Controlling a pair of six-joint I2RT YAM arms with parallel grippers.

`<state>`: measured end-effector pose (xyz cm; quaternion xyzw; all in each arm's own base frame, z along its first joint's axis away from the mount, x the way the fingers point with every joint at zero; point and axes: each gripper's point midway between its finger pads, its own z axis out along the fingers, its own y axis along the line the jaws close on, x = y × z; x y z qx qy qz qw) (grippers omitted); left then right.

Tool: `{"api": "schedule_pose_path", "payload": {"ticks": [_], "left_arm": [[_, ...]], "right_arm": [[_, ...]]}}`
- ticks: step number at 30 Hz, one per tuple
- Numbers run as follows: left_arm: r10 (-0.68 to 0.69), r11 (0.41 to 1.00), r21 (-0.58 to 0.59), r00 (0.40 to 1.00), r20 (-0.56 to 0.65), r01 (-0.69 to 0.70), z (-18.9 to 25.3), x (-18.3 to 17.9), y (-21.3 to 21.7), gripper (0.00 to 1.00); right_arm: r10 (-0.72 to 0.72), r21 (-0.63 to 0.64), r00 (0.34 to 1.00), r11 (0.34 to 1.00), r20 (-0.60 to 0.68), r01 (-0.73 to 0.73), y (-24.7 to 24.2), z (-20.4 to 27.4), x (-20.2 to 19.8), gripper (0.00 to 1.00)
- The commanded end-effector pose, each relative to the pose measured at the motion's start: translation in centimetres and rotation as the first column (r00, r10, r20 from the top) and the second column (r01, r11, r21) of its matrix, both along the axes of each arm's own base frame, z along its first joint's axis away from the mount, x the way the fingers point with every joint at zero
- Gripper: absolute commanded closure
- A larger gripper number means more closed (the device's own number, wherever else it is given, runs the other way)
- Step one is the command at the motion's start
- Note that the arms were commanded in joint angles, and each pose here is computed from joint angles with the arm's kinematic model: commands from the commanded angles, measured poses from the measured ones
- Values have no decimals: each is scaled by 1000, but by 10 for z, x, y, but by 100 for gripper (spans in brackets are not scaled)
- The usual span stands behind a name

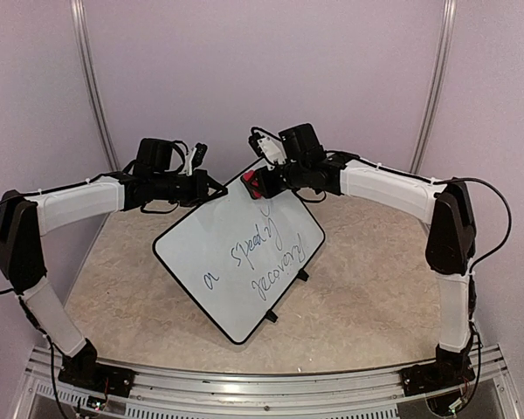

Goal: Erase the whiteboard

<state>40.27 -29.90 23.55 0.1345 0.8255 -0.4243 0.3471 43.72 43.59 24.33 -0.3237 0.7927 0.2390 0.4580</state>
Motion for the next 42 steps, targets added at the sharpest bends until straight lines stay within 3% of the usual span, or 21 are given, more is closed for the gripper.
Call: {"api": "schedule_pose_path", "payload": {"ticks": [1,7,20,31,42], "left_arm": [[-130,991,12,990,51,130,-4,-20,-20,100],[-130,991,12,990,54,130,-3,-21,-20,100],[-129,992,9,990,55,128,-2,-21,-20,100],[-127,992,10,990,58,127,-1,-21,-19,100],[-131,991,6,990,58,131,0,-22,-20,100]], "right_arm": [[8,-42,999,999,-50,-10,6,-18,6,75],[-8,-83,995,997,-100,0,-1,-41,1,75],[-22,-117,980,993,-200,-2,-50,-92,-58,75],[-49,-122,985,992,-165,29,-49,-80,-43,75],[-75,-160,971,986,-227,39,-76,-119,-58,76]]}}
